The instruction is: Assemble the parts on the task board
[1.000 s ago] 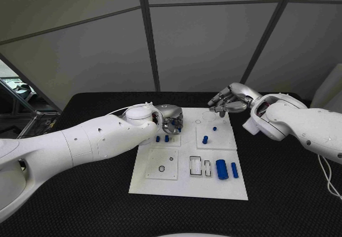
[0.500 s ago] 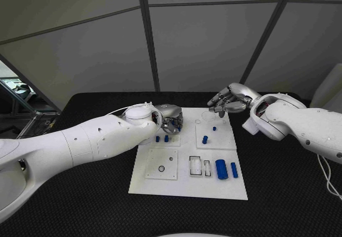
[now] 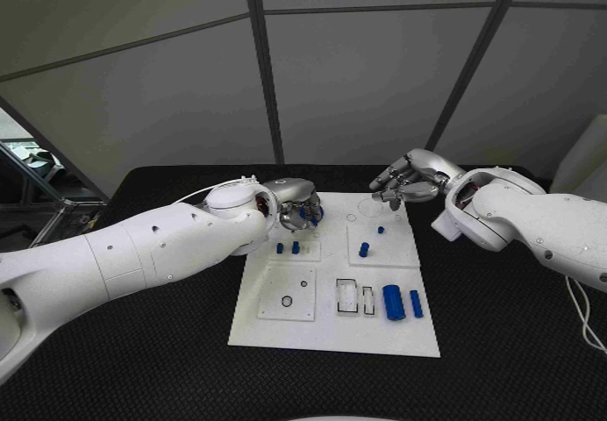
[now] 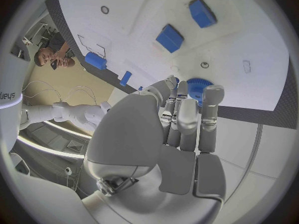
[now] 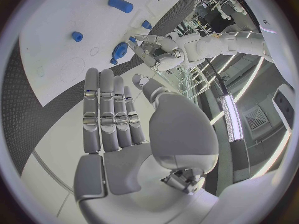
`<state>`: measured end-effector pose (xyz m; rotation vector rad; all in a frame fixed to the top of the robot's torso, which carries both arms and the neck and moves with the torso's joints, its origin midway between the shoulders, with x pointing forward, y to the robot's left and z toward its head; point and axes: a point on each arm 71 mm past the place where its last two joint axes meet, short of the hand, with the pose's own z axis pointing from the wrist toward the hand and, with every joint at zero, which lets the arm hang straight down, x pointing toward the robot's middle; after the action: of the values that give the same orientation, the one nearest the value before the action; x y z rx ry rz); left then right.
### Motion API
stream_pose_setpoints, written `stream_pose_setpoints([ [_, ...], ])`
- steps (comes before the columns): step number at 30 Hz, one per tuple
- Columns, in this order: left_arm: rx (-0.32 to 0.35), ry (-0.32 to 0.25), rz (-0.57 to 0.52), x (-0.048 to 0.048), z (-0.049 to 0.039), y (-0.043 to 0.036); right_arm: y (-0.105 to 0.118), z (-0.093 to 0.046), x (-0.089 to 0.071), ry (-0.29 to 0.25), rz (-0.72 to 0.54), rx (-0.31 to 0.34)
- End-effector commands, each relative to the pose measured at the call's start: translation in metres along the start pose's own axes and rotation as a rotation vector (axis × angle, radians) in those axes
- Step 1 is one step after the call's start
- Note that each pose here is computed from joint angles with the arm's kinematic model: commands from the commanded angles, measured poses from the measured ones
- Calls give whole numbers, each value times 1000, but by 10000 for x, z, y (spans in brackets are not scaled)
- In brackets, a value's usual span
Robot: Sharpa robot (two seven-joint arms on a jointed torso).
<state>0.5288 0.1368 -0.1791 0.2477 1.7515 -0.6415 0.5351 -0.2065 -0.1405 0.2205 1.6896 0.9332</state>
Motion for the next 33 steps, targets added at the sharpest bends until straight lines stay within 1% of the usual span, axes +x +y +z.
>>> stream_pose_setpoints([
  [1,11,-43,-25,-94,-58,-10,12,-2,-10,0,-1,-9],
  [5,1,-50,-29,-164,-142,27,7,-6,-15,0,-2,-7],
  [7,-13,-44,-27,-184,-186,71,4,-7,-17,0,-2,-7],
  [13,-63,-8,-19,-200,-281,226,-1,-10,-20,0,-2,-5],
  [16,-83,12,-16,-189,-312,284,-2,-10,-21,0,-2,-5],
  [21,-99,34,-17,-145,-325,333,-2,-9,-19,0,-2,-5],
  [29,-115,56,-23,-54,-309,376,0,-7,-17,1,-2,-5],
  [33,-118,63,-25,-26,-307,388,-2,-7,-19,0,-2,-5],
])
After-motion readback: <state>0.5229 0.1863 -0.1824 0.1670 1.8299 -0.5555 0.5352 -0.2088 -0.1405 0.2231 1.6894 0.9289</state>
